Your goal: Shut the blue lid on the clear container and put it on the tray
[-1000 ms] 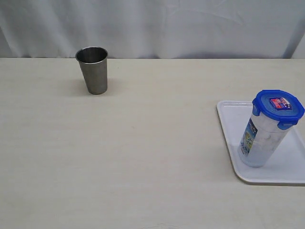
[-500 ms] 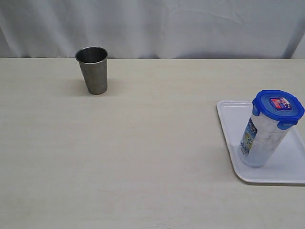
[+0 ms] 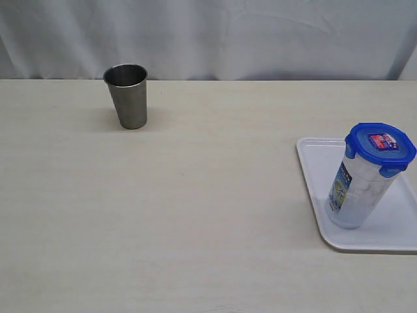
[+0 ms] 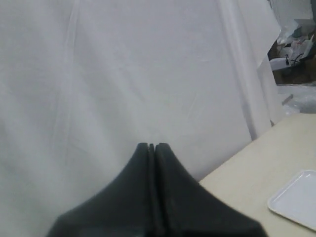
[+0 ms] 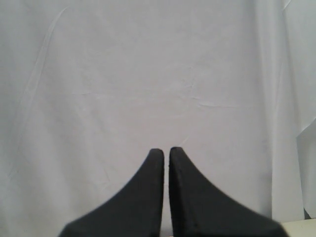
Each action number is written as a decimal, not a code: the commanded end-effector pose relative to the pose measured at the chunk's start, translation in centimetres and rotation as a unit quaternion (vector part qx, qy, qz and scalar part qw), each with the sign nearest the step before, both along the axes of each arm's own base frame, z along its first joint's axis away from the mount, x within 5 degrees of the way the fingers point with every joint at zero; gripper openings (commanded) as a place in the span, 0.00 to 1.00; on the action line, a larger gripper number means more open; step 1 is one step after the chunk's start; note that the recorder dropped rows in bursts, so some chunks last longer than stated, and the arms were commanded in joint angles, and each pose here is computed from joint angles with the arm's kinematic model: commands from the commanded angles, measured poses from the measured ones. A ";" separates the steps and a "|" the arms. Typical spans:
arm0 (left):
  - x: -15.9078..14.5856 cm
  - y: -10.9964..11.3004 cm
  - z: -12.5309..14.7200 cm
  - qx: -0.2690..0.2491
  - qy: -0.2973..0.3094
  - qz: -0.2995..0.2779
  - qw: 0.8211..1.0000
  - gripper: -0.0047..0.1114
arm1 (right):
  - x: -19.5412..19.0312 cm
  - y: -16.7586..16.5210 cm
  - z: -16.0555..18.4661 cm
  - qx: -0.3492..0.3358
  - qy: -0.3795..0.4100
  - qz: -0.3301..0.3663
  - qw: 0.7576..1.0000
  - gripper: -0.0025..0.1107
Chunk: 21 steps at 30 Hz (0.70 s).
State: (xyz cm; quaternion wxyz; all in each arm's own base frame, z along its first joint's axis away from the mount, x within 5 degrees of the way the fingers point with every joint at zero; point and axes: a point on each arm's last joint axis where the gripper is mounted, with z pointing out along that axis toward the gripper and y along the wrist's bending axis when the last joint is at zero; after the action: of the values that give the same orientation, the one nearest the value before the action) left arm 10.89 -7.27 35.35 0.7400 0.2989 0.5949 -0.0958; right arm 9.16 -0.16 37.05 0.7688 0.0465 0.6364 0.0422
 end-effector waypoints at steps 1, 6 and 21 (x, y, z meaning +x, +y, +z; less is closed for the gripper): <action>0.4 1.3 -1.7 -0.013 -0.018 0.050 0.998 0.04 | -0.1 -0.1 -0.1 -0.001 -0.002 -0.003 1.000 0.06; -0.4 4.3 -4.2 -0.023 -0.008 0.156 0.987 0.04 | -0.1 -0.1 -0.1 -0.001 -0.002 -0.003 1.000 0.06; -5.7 6.8 -12.1 -0.096 -0.068 0.244 0.963 0.04 | -0.1 -0.1 -0.1 -0.001 -0.003 -0.003 1.000 0.06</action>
State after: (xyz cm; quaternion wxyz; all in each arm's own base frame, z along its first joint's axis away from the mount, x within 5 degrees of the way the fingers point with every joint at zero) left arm 5.31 -0.47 23.27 0.7966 0.0856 0.5958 0.0560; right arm 9.15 -0.17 37.06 0.7691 0.0468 0.6360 0.0419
